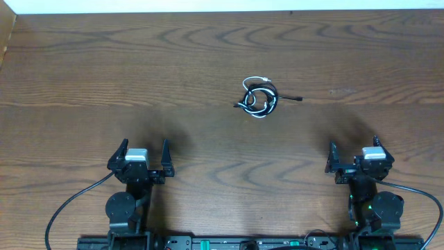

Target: Untangle cables

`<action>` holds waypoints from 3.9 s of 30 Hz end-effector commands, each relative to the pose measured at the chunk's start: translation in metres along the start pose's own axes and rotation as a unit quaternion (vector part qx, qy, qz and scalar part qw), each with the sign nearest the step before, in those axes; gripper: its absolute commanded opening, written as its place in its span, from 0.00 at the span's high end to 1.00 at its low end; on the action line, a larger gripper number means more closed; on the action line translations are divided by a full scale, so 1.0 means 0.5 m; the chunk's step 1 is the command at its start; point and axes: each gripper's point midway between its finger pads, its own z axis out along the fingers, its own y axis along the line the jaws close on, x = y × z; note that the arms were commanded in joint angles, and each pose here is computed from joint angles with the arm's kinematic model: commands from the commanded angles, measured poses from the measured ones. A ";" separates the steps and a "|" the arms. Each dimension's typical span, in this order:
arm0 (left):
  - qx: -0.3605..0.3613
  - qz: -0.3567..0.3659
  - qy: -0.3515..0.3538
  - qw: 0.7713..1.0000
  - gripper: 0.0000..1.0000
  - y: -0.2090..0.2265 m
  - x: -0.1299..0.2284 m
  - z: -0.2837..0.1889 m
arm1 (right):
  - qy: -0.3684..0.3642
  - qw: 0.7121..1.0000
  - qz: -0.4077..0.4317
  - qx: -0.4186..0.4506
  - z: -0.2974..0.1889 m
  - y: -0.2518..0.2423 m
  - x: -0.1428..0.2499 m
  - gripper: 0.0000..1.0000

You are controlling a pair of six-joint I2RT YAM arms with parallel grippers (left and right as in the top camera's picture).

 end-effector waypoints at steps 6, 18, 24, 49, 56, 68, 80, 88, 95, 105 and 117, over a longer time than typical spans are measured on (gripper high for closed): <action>0.003 -0.002 0.020 1.000 0.01 -0.002 0.026 0.002 | 0.004 1.000 0.000 0.005 0.000 -0.004 0.005 0.01; 0.038 0.001 -0.010 0.999 0.01 -0.026 -0.046 -0.015 | 0.004 1.000 0.000 0.005 0.000 -0.004 0.005 0.01; 0.062 0.000 0.009 0.998 0.01 -0.043 -0.088 -0.030 | 0.004 1.000 0.000 0.005 0.000 -0.004 0.005 0.01; 0.256 -0.095 0.293 0.916 0.01 -0.163 -0.215 0.053 | 0.005 1.000 -0.002 0.005 0.000 -0.004 0.005 0.01; 0.273 -0.108 0.309 0.905 0.01 -0.172 -0.194 0.085 | 0.005 0.999 0.021 -0.025 0.001 0.017 0.005 0.01; 0.274 -0.103 0.295 0.909 0.01 -0.171 -0.204 0.095 | 0.050 0.993 0.029 -0.104 0.005 0.071 0.033 0.01; 0.220 -0.125 0.309 0.917 0.01 -0.144 -0.191 0.116 | 0.078 0.983 0.037 -0.160 0.029 0.096 -0.177 0.01; 0.176 -0.155 0.333 0.913 0.01 -0.124 -0.199 0.127 | 0.164 0.967 0.056 -0.189 0.054 0.107 -0.289 0.01; 0.139 -0.106 0.408 0.896 0.01 -0.163 -0.200 0.175 | 0.220 0.942 0.082 -0.240 0.085 0.138 -0.331 0.01; 0.159 -0.130 0.522 0.828 0.01 -0.310 -0.034 0.239 | 0.302 0.912 0.136 -0.242 0.121 0.150 -0.251 0.02; 0.086 -0.262 0.567 0.776 0.29 -0.457 0.140 0.321 | 0.357 0.892 0.171 -0.218 0.139 0.146 -0.196 0.29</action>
